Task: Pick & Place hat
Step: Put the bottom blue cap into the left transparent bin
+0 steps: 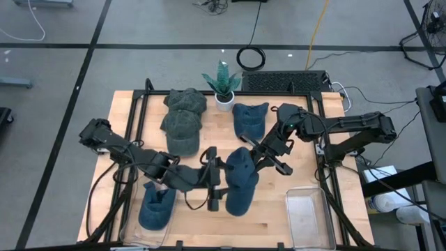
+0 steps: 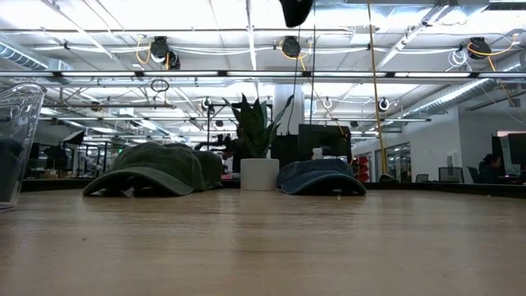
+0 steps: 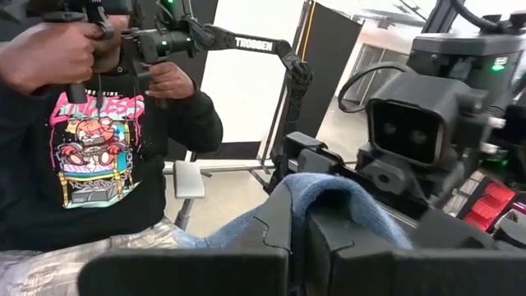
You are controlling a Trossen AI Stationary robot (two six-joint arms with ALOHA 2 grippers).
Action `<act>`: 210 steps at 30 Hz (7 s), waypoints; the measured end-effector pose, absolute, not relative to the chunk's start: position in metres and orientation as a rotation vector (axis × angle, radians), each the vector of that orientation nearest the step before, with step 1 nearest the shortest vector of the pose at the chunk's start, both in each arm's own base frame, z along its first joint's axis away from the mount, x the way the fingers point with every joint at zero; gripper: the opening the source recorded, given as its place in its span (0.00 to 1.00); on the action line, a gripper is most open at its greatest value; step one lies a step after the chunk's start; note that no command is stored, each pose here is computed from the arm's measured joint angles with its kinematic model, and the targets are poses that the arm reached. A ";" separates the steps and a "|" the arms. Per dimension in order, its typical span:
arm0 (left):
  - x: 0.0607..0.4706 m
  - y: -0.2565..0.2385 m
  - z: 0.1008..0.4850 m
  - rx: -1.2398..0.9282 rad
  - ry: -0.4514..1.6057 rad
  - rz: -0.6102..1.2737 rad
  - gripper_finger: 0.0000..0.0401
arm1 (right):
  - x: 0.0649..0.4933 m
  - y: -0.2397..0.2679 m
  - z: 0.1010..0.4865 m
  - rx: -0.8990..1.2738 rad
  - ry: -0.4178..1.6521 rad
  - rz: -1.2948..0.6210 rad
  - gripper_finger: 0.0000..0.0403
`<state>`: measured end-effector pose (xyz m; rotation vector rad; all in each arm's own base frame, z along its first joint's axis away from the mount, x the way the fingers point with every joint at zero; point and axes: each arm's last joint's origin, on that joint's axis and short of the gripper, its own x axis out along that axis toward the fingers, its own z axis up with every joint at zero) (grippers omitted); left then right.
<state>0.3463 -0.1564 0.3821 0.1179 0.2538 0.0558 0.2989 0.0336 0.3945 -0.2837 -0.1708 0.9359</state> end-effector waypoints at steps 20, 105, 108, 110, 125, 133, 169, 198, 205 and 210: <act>0.334 -0.164 0.380 0.353 0.324 0.004 0.05 | 0.302 0.035 0.393 -0.212 -0.101 0.809 0.01; 0.184 -0.249 0.272 -0.164 1.430 0.463 0.03 | 0.269 0.022 0.376 -0.298 0.286 0.518 0.63; 0.184 -0.250 0.262 -0.185 1.462 0.459 0.03 | 0.269 0.022 0.376 -0.298 0.287 0.518 0.63; 0.183 -0.249 0.256 -0.198 1.484 0.469 0.03 | 0.269 0.022 0.376 -0.297 0.286 0.518 0.63; 0.184 -0.249 0.225 -0.284 1.513 0.454 0.10 | 0.269 0.022 0.376 -0.272 0.293 0.514 0.63; 0.197 -0.248 0.247 -0.327 1.468 0.452 0.22 | 0.269 0.022 0.376 -0.270 0.294 0.513 0.63; 0.178 -0.242 0.268 -0.310 1.188 0.439 0.34 | 0.268 0.022 0.374 -0.240 0.323 0.513 0.63; 0.166 -0.215 0.220 -0.301 1.397 0.605 0.34 | 0.268 0.022 0.374 -0.241 0.322 0.513 0.63; 0.173 -0.216 0.264 -0.330 1.394 0.631 0.34 | 0.268 0.022 0.374 -0.241 0.322 0.513 0.63; 0.166 -0.227 0.276 -0.582 1.479 0.722 0.34 | 0.268 0.022 0.374 -0.239 0.323 0.513 0.63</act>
